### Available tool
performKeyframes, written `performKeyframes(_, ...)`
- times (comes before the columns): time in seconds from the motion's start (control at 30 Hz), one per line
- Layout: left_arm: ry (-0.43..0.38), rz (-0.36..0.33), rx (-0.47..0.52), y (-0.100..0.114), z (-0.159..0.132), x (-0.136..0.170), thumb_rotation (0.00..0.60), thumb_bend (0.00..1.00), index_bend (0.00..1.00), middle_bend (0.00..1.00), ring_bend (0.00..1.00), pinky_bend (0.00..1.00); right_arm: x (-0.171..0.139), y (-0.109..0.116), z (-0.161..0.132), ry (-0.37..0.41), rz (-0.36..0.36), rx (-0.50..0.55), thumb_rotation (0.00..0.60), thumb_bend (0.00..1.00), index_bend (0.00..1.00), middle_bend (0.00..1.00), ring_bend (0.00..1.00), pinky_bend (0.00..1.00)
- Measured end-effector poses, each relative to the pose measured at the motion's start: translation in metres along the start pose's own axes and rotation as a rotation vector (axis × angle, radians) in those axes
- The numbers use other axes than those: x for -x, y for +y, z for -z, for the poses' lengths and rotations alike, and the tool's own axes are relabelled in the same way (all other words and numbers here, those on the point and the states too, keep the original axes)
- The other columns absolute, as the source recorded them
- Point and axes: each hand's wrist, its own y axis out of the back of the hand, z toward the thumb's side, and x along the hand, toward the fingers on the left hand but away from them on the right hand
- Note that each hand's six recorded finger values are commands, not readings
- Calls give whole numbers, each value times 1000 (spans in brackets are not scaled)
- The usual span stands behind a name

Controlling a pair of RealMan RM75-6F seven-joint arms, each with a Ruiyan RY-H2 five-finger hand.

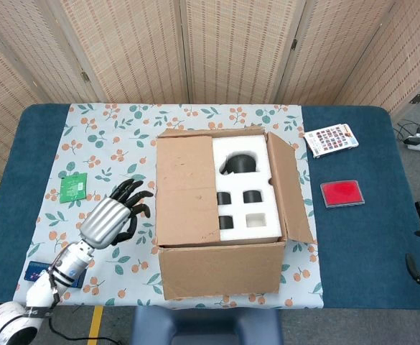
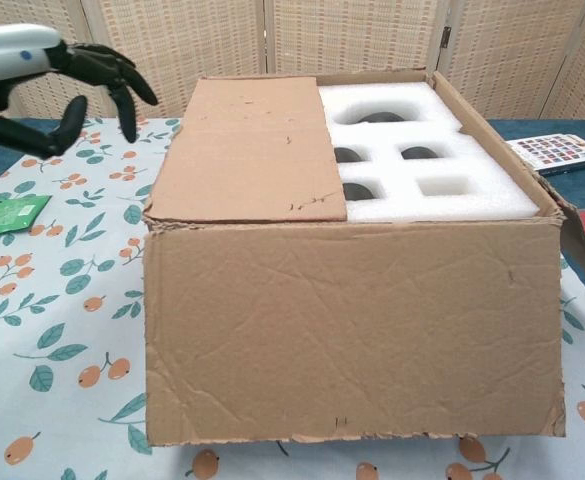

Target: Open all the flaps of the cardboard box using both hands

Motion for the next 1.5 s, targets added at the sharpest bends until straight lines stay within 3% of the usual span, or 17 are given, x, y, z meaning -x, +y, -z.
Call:
performKeyframes(0.27, -107, -32, 51, -7, -31, -55, 600, 893, 473, 235, 37, 56, -10, 4, 26, -75, 11, 18, 392, 454, 359, 11, 6, 0)
performKeyframes(0.53, -179, 39, 62, -35, -60, -104, 600, 895, 477, 235, 33, 63, -27, 12, 46, -135, 24, 40, 416, 454, 359, 18, 5, 0)
performKeyframes(0.73, -189, 44, 73, -43, -70, -132, 600, 897, 504, 235, 31, 66, -36, 15, 59, -172, 27, 62, 415, 454, 359, 17, 5, 0)
performKeyframes(1.17, -182, 43, 73, -53, -77, -158, 600, 907, 518, 231, 14, 52, -42, 15, 73, -214, 4, 78, 415, 454, 359, 18, 8, 0)
performKeyframes(1.5, -156, 45, -4, -61, -71, -168, 600, 917, 524, 217, 6, 30, -43, 11, 78, -235, -26, 97, 417, 454, 359, 18, 8, 0)
